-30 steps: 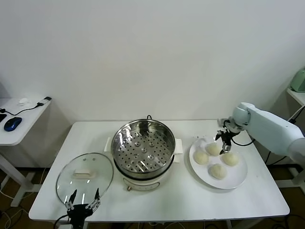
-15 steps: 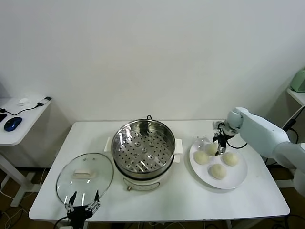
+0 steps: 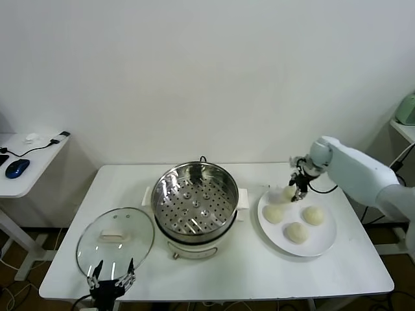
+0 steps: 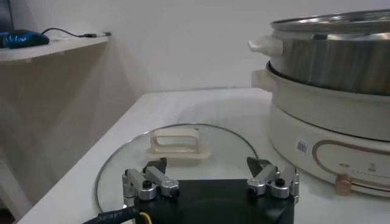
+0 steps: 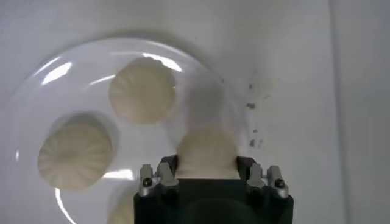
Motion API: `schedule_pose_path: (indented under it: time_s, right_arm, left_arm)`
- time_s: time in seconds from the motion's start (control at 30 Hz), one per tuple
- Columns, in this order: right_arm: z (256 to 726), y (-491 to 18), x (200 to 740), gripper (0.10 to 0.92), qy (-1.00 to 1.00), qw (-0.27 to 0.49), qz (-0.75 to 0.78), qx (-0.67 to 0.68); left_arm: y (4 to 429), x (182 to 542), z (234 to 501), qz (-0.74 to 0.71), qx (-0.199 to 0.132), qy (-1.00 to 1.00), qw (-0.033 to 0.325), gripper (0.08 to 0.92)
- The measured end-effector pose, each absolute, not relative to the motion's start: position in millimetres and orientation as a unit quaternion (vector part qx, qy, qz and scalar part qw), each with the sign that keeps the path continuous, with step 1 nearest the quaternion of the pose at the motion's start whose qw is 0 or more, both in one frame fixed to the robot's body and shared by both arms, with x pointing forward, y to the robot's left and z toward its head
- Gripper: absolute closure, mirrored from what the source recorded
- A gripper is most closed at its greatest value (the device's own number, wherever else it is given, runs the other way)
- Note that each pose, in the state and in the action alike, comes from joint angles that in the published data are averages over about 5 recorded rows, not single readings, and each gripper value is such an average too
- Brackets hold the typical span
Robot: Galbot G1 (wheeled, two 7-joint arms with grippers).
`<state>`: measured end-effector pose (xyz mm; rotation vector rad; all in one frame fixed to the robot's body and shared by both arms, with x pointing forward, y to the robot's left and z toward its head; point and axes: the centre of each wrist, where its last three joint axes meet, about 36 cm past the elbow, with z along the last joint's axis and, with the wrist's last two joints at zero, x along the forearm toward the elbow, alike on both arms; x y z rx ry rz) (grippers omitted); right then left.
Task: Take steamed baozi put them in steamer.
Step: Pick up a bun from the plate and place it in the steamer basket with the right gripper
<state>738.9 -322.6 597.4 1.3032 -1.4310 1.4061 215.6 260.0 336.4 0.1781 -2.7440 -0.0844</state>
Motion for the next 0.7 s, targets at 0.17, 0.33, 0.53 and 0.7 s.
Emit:
schedule_pose_path:
  time_s: [0.17,0.33,0.53,0.7]
  right_arm:
    - [686,-251,733,0.369,-0.516,0.271,0.593,0.556]
    - [731,-161,702,0.372,-0.431,0.179,0.634,0.617]
    - [729,-83,665,0.371,-0.297,0.092,0.683,0.661]
    - [706,-50,657,0.374,-0.199,0.037,0.727,0.657]
  left_arm:
    - [255,216,337,-0.031,0.057,-0.979,0.193,0.177]
    - [249,213,336,-0.032,0.051,-0.979,0.195,0.177]
    - [243,210,335,-0.035,0.042,-0.979,0.195,0.177]
    - [237,206,333,-0.04,0.037,-0.979,0.196,0.177]
